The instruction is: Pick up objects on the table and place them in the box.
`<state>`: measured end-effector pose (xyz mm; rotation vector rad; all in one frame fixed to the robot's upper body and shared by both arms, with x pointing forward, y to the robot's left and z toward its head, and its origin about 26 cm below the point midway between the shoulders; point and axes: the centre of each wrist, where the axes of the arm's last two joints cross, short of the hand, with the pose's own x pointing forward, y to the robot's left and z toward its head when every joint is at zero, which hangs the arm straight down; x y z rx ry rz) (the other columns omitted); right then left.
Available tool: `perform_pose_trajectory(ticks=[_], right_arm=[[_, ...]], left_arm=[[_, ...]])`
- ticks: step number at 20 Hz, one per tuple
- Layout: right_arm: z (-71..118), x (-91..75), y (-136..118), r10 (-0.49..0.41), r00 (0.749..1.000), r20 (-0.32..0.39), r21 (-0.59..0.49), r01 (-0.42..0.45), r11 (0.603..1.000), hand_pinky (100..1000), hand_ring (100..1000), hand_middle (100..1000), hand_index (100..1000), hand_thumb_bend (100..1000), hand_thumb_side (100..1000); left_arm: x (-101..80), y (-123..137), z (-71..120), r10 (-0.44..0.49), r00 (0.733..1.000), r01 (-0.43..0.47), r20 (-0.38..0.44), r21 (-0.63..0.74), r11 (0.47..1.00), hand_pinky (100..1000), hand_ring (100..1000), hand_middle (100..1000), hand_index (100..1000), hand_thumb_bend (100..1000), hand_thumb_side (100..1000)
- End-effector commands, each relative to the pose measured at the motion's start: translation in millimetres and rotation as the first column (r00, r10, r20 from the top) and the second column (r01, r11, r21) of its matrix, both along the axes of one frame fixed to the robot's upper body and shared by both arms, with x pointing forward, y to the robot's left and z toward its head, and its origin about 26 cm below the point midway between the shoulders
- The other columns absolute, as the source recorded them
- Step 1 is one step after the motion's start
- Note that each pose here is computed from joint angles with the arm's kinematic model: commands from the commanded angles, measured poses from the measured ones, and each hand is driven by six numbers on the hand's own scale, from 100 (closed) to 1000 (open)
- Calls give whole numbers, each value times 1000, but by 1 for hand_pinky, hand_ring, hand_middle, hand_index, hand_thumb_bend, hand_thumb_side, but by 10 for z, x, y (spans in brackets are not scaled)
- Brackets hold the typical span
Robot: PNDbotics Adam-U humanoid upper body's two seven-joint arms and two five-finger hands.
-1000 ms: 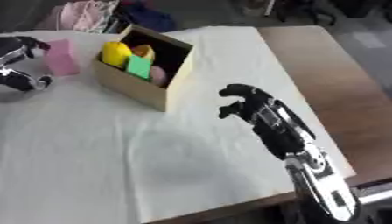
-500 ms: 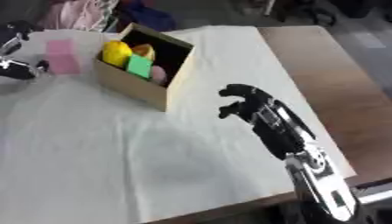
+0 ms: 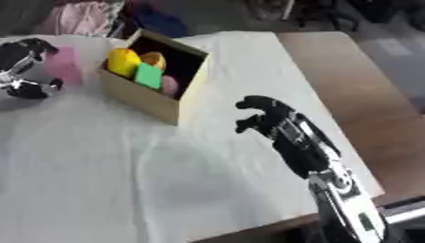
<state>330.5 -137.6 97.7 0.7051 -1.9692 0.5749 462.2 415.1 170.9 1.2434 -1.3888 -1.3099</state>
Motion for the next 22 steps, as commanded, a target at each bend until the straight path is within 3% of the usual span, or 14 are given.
perform_pose_trajectory(ticks=[1,2,3,7,10,11,12,22], right_arm=[[94,9,11,8,999,32,8,-9,1000,842,631,790,847,100,704],[92,9,11,9,999,31,7,-9,1000,842,631,790,847,100,703],[90,9,10,9,999,31,6,-9,1000,842,631,790,847,100,703],[85,10,3,7,1000,31,5,-7,1000,842,631,790,847,100,701],[82,11,-4,4,1000,30,3,-4,1000,842,631,790,847,100,701],[81,12,-7,3,1000,30,3,-3,1000,842,631,790,847,100,703],[80,13,-12,1,1000,31,2,-1,1000,842,631,790,847,100,701],[69,21,-62,-20,999,31,-5,20,1000,842,631,789,847,100,699]], left_arm=[[25,-66,36,-15,996,14,93,10,1000,658,489,506,629,243,197],[34,-94,29,-18,991,17,133,3,1000,608,418,428,536,218,169],[41,-121,18,-18,985,20,173,-7,1000,590,395,402,507,213,153],[59,-199,-15,-34,956,48,291,-43,998,562,352,356,457,175,109],[65,-226,21,-47,941,74,336,-68,995,556,343,344,445,158,100],[65,-233,39,-51,937,82,346,-76,994,554,340,341,442,116,119],[65,-238,63,-54,933,90,356,-84,992,553,338,338,439,142,100],[-5,-297,431,-114,892,192,438,-137,972,548,332,331,430,100,100]])
